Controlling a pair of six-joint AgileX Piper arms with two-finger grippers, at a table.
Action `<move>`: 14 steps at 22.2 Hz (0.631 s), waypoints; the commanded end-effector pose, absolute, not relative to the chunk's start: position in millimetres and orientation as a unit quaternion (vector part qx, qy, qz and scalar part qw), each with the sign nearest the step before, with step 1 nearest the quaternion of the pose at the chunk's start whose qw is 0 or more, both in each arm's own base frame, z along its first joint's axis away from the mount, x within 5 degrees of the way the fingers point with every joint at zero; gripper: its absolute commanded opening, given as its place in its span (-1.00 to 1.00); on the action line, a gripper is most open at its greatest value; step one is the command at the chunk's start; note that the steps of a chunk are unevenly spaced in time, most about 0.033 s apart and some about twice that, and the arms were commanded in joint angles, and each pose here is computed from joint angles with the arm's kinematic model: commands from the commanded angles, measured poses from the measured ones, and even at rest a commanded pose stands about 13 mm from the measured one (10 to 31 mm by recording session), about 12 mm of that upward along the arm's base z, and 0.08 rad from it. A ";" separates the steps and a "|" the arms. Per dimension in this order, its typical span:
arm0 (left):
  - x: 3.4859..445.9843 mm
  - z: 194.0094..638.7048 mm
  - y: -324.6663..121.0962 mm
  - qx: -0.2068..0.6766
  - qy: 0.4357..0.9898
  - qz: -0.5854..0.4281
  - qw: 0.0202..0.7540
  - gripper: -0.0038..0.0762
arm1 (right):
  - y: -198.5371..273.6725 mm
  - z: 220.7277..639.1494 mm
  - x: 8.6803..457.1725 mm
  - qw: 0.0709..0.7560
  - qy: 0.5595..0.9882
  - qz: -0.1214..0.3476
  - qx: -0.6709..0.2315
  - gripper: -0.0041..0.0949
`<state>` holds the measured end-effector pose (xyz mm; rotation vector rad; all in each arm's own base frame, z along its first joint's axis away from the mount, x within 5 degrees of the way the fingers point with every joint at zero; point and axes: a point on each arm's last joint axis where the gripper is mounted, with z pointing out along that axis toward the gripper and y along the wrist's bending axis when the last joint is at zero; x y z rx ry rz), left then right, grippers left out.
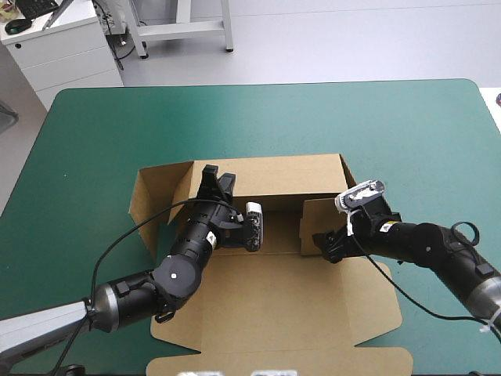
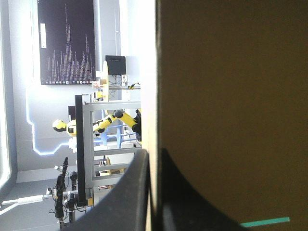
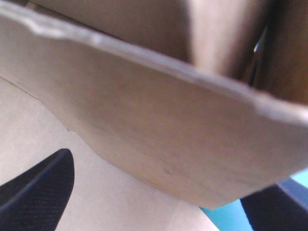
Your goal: Fold the box
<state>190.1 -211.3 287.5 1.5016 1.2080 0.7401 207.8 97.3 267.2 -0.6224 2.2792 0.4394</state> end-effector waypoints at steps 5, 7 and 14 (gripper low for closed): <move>187.1 306.5 -213.4 0.621 0.462 0.320 0.546 -0.93 | 109.0 283.3 210.6 0.460 0.849 0.174 -0.192 0.72; 187.1 306.5 -213.4 0.621 0.462 0.320 0.546 -0.93 | 109.1 286.2 212.7 0.477 0.843 0.172 -0.181 0.63; 187.2 306.6 -213.2 0.621 0.462 0.321 0.546 -0.93 | 108.5 287.2 213.8 0.486 0.837 0.163 -0.189 -0.95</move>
